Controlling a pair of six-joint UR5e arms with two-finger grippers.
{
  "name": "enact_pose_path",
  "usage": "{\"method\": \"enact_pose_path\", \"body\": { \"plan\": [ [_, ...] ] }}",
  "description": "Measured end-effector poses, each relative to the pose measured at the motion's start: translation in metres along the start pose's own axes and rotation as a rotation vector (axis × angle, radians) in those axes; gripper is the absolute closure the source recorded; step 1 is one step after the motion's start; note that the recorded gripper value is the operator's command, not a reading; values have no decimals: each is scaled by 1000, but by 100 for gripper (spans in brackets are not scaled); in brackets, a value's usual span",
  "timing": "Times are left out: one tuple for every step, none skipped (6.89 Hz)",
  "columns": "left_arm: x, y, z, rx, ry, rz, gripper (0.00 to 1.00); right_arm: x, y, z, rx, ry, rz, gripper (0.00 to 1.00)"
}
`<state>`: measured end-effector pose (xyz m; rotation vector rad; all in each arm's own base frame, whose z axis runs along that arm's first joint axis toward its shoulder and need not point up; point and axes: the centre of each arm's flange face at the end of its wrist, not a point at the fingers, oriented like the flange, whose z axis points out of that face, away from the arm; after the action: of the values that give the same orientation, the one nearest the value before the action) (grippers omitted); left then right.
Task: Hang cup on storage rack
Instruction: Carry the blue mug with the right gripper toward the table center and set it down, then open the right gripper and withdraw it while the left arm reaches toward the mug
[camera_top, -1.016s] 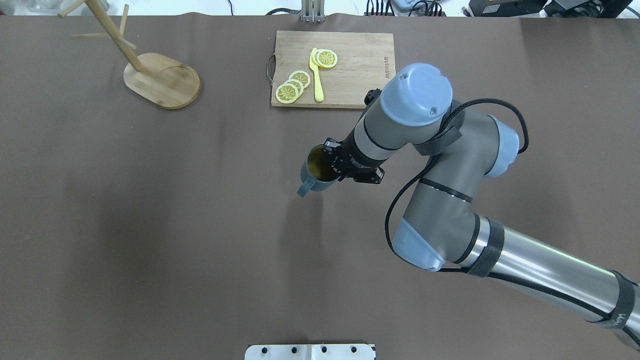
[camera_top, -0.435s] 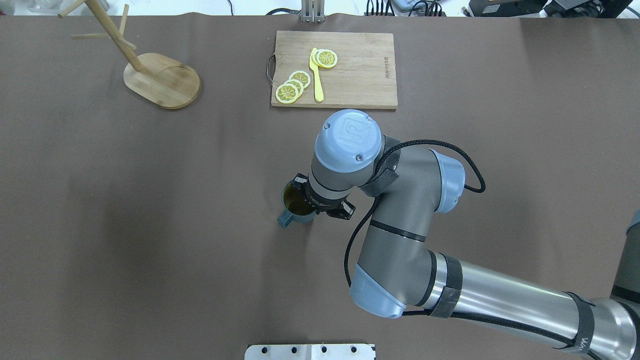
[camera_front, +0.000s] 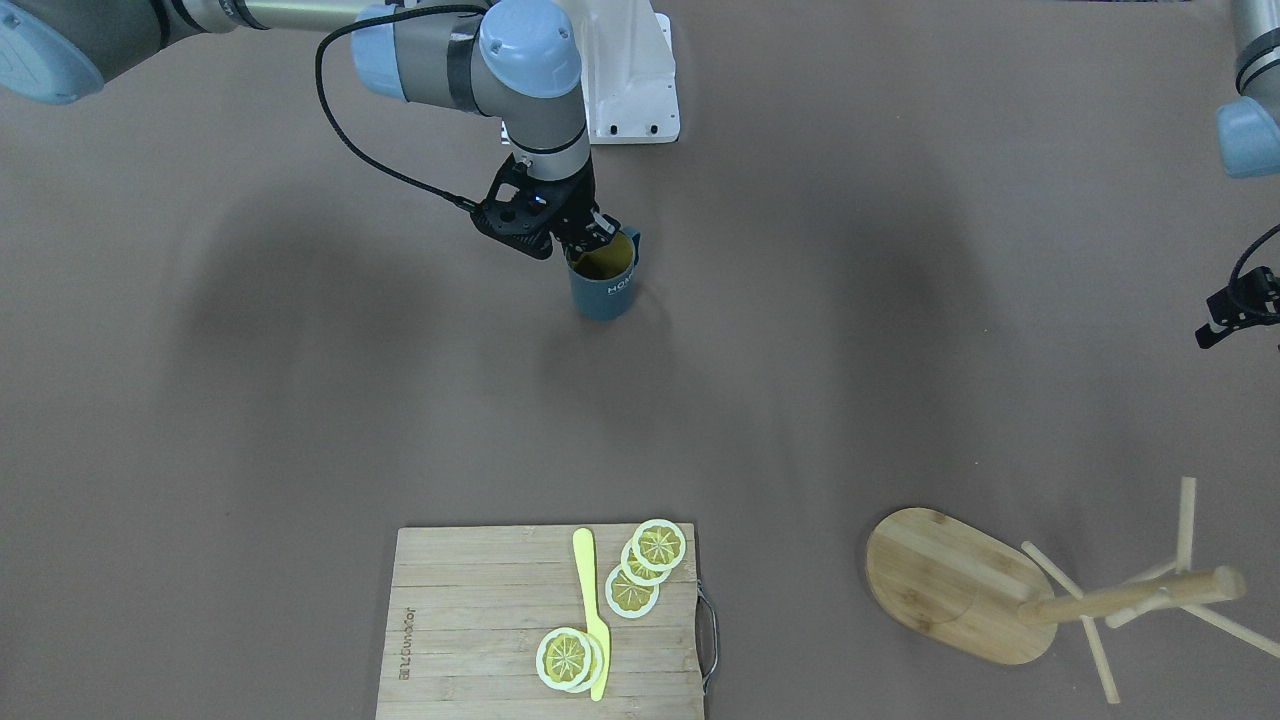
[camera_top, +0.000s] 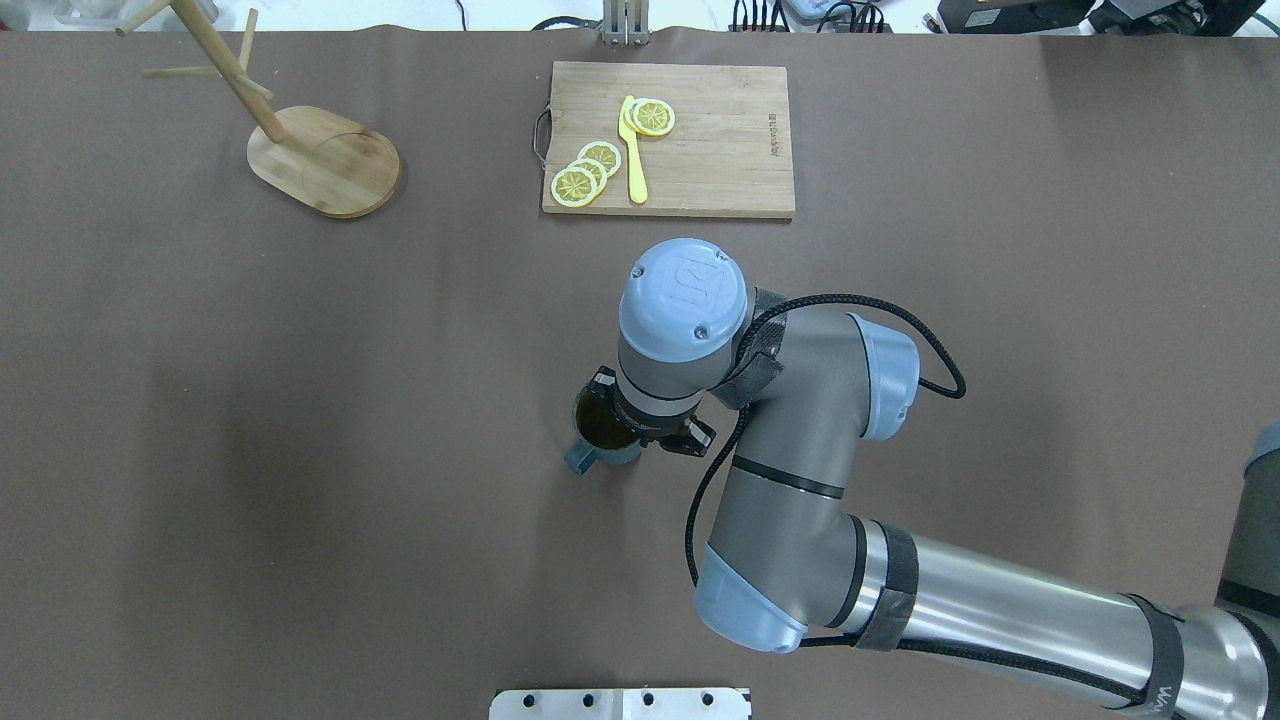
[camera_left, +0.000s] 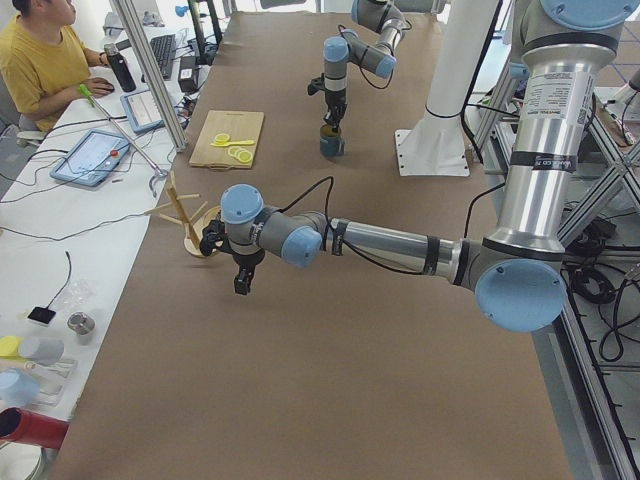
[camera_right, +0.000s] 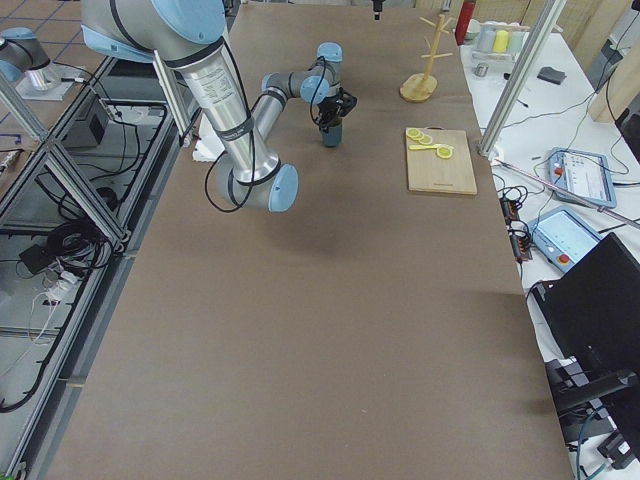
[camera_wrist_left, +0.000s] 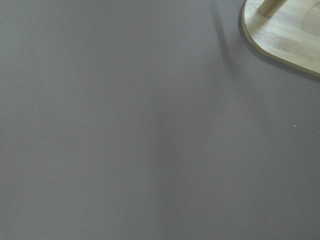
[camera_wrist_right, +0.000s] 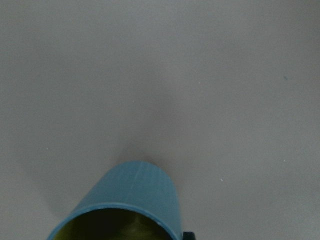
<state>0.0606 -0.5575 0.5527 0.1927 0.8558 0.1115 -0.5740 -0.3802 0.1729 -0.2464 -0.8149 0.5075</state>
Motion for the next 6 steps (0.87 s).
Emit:
{"method": "enact_pose_path", "body": {
  "plan": [
    [3, 0, 1, -1, 1, -5, 2, 1, 2, 1, -3, 3, -4, 50],
    [9, -1, 4, 0, 7, -15, 2, 1, 2, 2, -3, 4, -5, 1],
    [25, -1, 10, 7, 20, -28, 2, 1, 3, 1, -3, 2, -7, 0],
    [47, -2, 16, 24, 44, -49, 2, 2, 4, -4, -4, -7, -10, 0],
    [80, -1, 16, 42, 74, -67, 2, 5, 3, -16, -9, -29, -13, 0],
    [124, 4, 11, 52, 113, -65, 2, 16, -6, -34, -9, -57, -15, 0]
  ]
}}
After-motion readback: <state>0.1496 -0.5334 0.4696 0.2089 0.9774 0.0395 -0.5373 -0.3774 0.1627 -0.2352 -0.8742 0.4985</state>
